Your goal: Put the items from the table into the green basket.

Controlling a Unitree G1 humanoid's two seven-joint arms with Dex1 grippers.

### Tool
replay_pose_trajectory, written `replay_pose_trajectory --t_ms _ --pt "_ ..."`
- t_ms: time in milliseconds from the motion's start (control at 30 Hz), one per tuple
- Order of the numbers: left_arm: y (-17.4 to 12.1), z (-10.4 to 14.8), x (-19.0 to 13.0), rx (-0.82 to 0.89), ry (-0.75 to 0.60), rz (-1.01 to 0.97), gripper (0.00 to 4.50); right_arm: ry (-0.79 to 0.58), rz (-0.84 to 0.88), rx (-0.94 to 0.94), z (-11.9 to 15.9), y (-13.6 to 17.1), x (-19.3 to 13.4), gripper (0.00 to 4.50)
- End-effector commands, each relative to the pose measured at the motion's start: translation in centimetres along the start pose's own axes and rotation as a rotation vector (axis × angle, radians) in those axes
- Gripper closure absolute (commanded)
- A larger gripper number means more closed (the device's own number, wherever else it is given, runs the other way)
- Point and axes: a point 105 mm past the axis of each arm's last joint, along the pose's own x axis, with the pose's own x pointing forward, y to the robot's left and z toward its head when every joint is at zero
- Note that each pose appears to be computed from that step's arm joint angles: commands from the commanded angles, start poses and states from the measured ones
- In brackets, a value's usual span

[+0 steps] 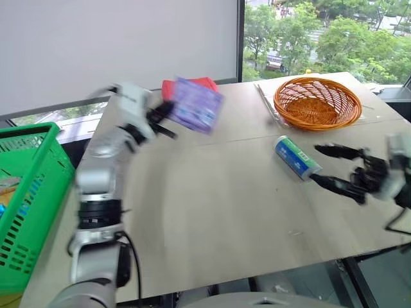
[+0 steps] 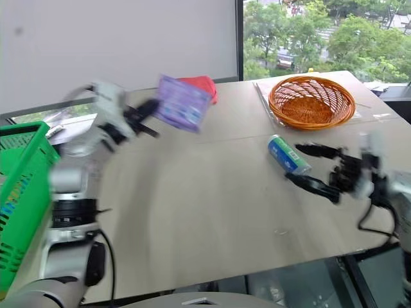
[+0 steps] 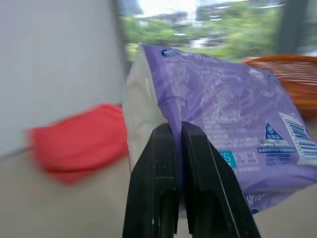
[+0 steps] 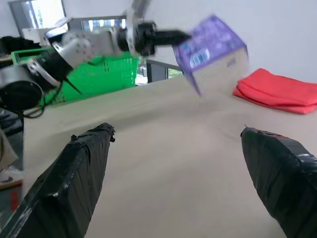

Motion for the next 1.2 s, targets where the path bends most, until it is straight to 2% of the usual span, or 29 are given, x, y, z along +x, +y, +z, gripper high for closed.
replay_pose_trajectory --t_ms 33,200,300,500,833,933,1000,1033,1100,1200 --pt "7.0 5.1 -3.6 0.206 -0.059 0.288 4.49 -0.057 0.053 -0.017 1.0 -0.9 3.3 0.0" --pt "14.0 9.0 -9.8 0.391 -0.007 0.585 4.49 -0.095 0.184 -0.009 1.9 -1.0 8.2 0.0" --pt "16.1 9.5 -12.8 0.454 0.043 0.689 4.49 -0.08 0.216 -0.021 2.0 -1.1 10.7 0.0" --pt "17.7 7.8 -15.9 0.463 0.118 0.769 4.49 -0.081 0.212 -0.039 2.4 -1.4 13.6 0.0" --pt "18.5 3.4 -16.0 0.382 0.198 0.739 4.49 -0.072 0.132 -0.116 2.0 -1.2 14.9 0.0" --pt "18.7 2.1 -15.8 0.417 0.248 0.722 3.48 -0.083 0.116 -0.124 2.1 -1.1 14.9 0.0" --pt "19.1 1.7 -15.6 0.427 0.257 0.739 2.5 -0.089 0.107 -0.125 2.2 -1.1 14.7 0.0" --pt "19.2 1.5 -15.5 0.424 0.257 0.741 2.28 -0.091 0.103 -0.126 2.3 -1.1 14.6 0.0" --pt "18.7 1.6 -14.6 0.43 0.225 0.705 1.33 -0.092 0.087 -0.127 2.3 -1.3 14.4 0.0" --pt "17.9 2.2 -13.6 0.434 0.173 0.662 1.33 -0.088 0.068 -0.127 2.2 -1.5 13.9 0.0"
